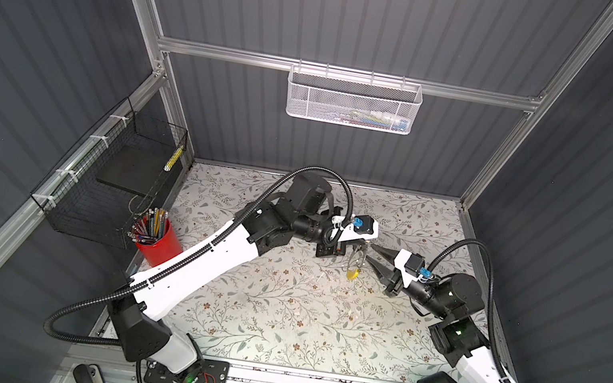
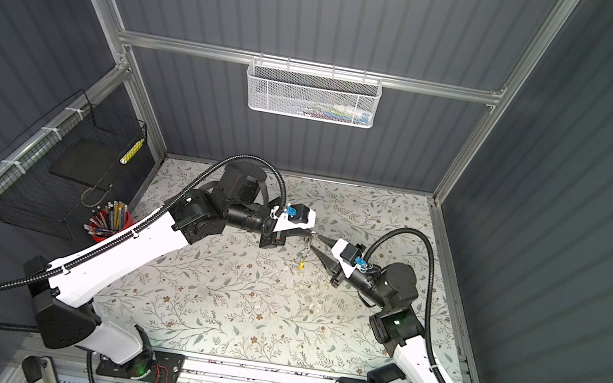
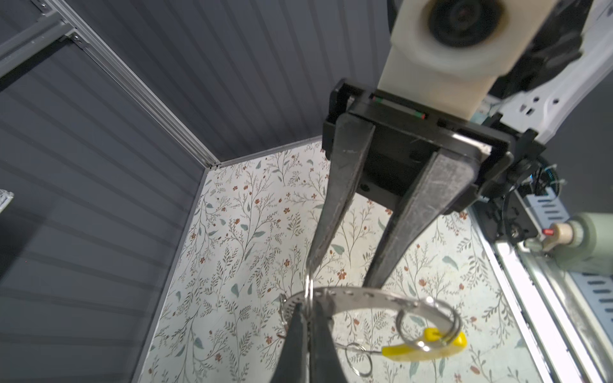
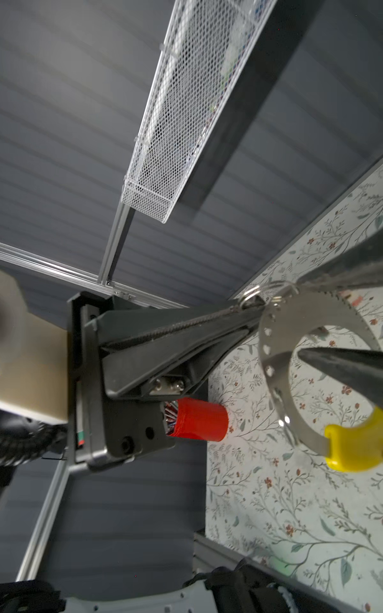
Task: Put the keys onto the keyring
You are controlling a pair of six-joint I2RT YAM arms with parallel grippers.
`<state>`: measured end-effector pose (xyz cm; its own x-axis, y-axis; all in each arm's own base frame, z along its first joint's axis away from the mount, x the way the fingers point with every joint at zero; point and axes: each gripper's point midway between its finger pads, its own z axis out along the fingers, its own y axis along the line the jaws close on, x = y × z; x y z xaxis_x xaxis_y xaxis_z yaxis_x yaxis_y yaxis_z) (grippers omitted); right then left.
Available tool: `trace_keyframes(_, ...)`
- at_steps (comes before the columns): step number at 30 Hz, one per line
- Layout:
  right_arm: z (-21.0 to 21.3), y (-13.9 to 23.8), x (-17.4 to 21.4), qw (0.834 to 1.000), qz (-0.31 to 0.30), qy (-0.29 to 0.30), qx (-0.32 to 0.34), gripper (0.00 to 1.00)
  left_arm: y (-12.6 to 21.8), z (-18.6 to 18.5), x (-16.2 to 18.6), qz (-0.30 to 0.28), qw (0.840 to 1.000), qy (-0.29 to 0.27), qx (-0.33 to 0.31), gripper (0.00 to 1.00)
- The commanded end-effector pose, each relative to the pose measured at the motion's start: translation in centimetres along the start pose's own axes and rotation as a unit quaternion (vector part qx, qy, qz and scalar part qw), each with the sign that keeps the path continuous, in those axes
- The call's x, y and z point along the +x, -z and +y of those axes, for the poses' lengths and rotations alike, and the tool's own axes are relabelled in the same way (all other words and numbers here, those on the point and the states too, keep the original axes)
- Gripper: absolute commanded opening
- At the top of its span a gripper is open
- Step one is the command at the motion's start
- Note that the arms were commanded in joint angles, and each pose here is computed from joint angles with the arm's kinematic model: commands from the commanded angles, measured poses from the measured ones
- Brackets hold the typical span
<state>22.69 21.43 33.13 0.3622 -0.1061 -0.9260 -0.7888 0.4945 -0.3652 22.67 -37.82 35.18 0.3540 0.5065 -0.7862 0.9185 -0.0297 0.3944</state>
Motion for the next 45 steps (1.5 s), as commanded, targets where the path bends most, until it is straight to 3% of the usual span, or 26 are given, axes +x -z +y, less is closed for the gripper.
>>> trace_keyframes(1,-0.3,0.5,1.2,0.998,0.057,0.037,0.003,0.29,-0.1,-0.6,2.9,0.1,0.994,-0.033,0.003,0.0)
trace_keyframes(6,-0.6,0.8,0.9,0.997,0.057,0.047,0.008,0.26,-0.1,-0.6,2.4,0.122,0.99,-0.064,-0.001,0.0)
trace_keyframes(19,-0.5,-0.1,0.2,0.999,0.028,0.019,-0.006,0.22,-0.3,-1.2,0.8,0.116,0.989,-0.089,0.005,0.0)
trace_keyframes(28,-0.5,0.1,-1.0,1.0,-0.022,0.019,0.001,0.21,-0.3,-1.5,0.7,0.114,0.99,-0.083,0.01,0.0)
trace_keyframes(45,-0.1,-0.6,-0.4,1.0,-0.009,0.001,-0.026,0.17,-0.3,-1.9,-0.4,0.089,0.993,-0.08,0.018,0.0)
